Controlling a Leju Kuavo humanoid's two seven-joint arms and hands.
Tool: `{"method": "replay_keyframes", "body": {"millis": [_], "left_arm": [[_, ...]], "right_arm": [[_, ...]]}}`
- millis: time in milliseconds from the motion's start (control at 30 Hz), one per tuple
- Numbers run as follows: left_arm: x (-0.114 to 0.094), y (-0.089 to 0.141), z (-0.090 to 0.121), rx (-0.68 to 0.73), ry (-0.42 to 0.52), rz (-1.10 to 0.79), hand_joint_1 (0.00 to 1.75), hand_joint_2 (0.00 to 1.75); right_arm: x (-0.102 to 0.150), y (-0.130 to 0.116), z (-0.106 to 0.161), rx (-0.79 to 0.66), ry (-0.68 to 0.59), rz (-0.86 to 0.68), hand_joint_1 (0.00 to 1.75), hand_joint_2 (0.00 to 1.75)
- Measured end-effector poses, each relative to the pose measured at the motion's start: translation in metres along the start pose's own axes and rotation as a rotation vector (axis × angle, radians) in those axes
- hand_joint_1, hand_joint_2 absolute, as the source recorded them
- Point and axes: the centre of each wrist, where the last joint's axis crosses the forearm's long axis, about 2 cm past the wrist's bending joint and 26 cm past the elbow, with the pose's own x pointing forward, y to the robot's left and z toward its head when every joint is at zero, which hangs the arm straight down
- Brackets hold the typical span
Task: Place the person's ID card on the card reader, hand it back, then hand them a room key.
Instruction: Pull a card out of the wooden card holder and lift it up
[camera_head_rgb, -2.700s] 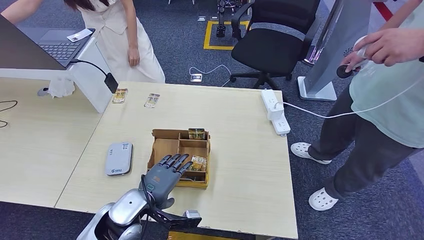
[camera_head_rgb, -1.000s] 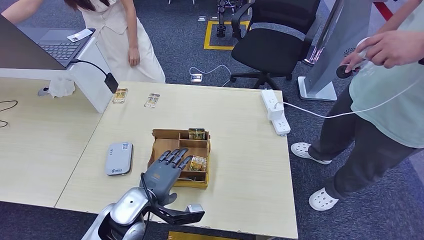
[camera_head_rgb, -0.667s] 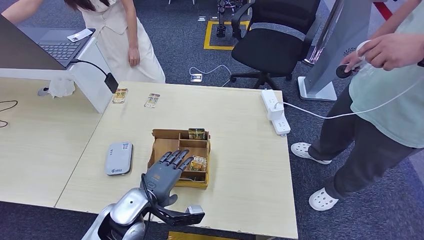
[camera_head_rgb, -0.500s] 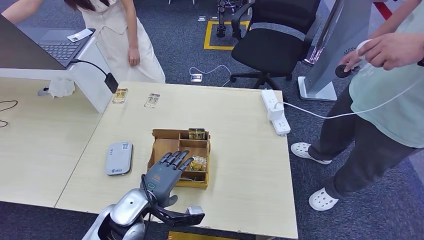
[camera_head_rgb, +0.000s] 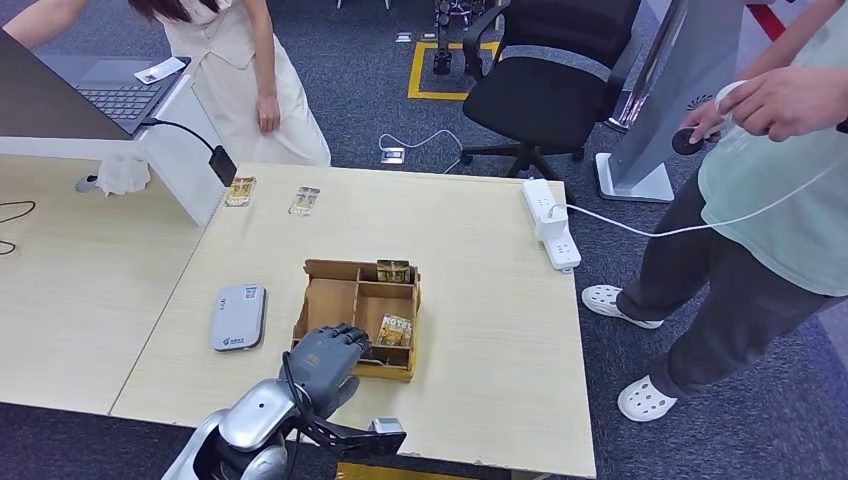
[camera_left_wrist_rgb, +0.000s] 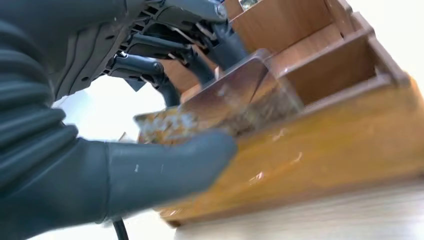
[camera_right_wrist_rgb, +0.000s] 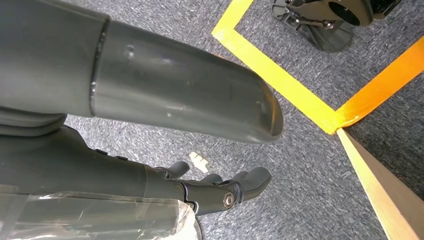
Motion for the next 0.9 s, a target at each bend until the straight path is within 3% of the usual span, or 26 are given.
{"method": "replay_keyframes", "body": {"millis": [900], "left_arm": [[-0.0069,-0.0012,-0.0008,-0.029,-0.014,0.019,1.75,1.75]], "right_arm": [[0.0047,-0.0010,-0.0011,-0.002,-0.010,-0.005,0.00,0.00]]}}
